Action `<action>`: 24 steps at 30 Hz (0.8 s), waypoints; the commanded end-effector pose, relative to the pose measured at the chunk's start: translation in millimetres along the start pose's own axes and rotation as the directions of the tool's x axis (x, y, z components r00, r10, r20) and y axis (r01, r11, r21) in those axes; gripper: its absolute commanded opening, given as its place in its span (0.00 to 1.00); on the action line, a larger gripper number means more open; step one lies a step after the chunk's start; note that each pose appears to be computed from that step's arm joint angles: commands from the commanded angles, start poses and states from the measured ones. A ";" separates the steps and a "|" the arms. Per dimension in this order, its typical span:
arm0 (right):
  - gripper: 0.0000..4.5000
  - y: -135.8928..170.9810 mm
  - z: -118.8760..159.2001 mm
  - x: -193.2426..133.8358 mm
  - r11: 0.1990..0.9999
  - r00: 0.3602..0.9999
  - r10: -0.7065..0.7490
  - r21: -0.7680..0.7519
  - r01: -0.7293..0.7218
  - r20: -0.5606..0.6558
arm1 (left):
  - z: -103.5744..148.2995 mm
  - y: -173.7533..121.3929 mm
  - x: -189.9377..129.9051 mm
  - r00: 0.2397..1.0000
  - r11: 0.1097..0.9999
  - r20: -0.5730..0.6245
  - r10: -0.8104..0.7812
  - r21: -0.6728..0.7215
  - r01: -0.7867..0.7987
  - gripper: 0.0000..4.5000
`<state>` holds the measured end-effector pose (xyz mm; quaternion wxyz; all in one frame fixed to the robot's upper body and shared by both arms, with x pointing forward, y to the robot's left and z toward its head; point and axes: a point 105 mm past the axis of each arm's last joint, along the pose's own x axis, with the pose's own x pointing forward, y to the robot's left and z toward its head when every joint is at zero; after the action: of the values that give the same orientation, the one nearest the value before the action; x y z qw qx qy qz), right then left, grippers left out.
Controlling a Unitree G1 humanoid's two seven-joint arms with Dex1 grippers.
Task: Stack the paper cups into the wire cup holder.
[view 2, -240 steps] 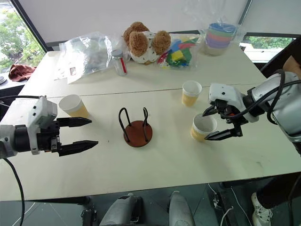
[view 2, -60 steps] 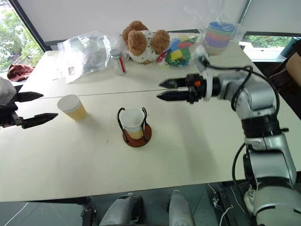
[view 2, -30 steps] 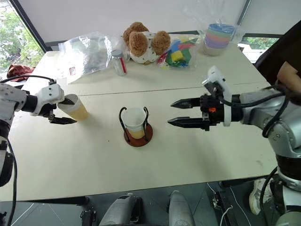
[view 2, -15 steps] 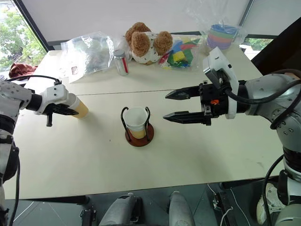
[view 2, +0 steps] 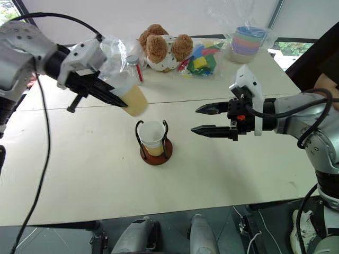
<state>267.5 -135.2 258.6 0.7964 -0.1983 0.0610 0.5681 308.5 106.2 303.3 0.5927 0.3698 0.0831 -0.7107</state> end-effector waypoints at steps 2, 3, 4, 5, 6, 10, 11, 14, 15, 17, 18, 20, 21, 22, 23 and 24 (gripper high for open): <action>0.66 2.6 6.8 -6.2 0.998 0.999 -0.047 -0.048 0.047 -0.004 | 17.3 1.4 7.3 0.998 0.995 0.015 -0.054 0.080 0.053 0.01; 0.66 3.1 6.7 -6.5 0.998 0.999 -0.051 -0.047 0.051 -0.005 | 16.3 0.9 10.4 0.998 0.994 0.009 -0.069 0.083 0.068 0.01; 0.66 3.6 6.9 -6.9 0.997 0.998 -0.056 -0.046 0.056 -0.005 | 13.3 0.1 13.8 0.996 0.993 -0.007 -0.084 0.088 0.085 0.01; 0.66 4.0 7.1 -7.3 0.997 0.998 -0.060 -0.044 0.060 -0.004 | 9.5 -0.6 16.5 0.995 0.991 -0.028 -0.096 0.091 0.099 0.01; 0.66 4.6 7.0 -7.7 0.997 0.998 -0.064 -0.041 0.064 -0.002 | 4.2 -0.4 19.7 0.993 0.989 -0.055 -0.106 0.099 0.111 0.01; 0.66 6.3 5.5 -7.9 0.996 0.997 -0.082 -0.029 0.083 0.003 | -10.4 4.2 28.9 0.984 0.981 -0.129 -0.126 0.131 0.143 0.01; 0.66 6.5 5.5 -8.0 0.996 0.996 -0.085 -0.027 0.085 0.004 | -9.3 5.1 29.9 0.984 0.981 -0.123 -0.131 0.130 0.147 0.01; 0.66 6.7 5.1 -8.0 0.996 0.996 -0.090 -0.025 0.090 0.005 | -8.6 5.0 32.7 0.980 0.976 -0.131 -0.151 0.140 0.169 0.01; 0.66 6.4 5.3 -7.8 0.995 0.996 -0.092 -0.024 0.092 0.007 | -9.0 4.5 33.7 0.978 0.974 -0.137 -0.159 0.140 0.178 0.13; 0.66 5.8 6.3 -6.2 0.996 0.996 -0.091 -0.023 0.091 0.015 | -9.6 3.0 35.1 0.974 0.972 -0.144 -0.176 0.133 0.196 0.27; 0.66 6.1 6.7 -5.4 0.996 0.996 -0.089 -0.024 0.089 0.016 | -10.0 3.3 35.5 0.972 0.971 -0.150 -0.179 0.135 0.199 0.40; 0.66 6.6 7.5 -4.6 0.996 0.996 -0.086 -0.023 0.087 0.023 | -11.9 4.5 36.2 0.968 0.967 -0.173 -0.181 0.148 0.207 0.62; 0.66 6.7 7.3 -4.4 0.996 0.996 -0.087 -0.022 0.088 0.023 | -10.3 5.6 36.5 0.970 0.967 -0.168 -0.179 0.154 0.205 0.76; 0.66 6.6 6.8 -4.4 0.996 0.996 -0.090 -0.021 0.090 0.023 | -7.6 7.8 36.8 0.973 0.967 -0.155 -0.171 0.165 0.196 0.87; 0.66 6.5 6.3 -4.5 0.996 0.996 -0.092 -0.019 0.092 0.022 | -5.1 11.1 36.6 0.977 0.967 -0.145 -0.157 0.177 0.182 0.99; 0.66 6.3 6.0 -4.6 0.995 0.995 -0.093 -0.018 0.094 0.022 | -3.0 13.5 35.7 0.980 0.970 -0.135 -0.147 0.176 0.169 0.99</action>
<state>264.8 -138.3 254.4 0.8243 -0.1897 0.0617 0.5298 321.7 80.7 262.8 0.4836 0.4487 0.1149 -0.7427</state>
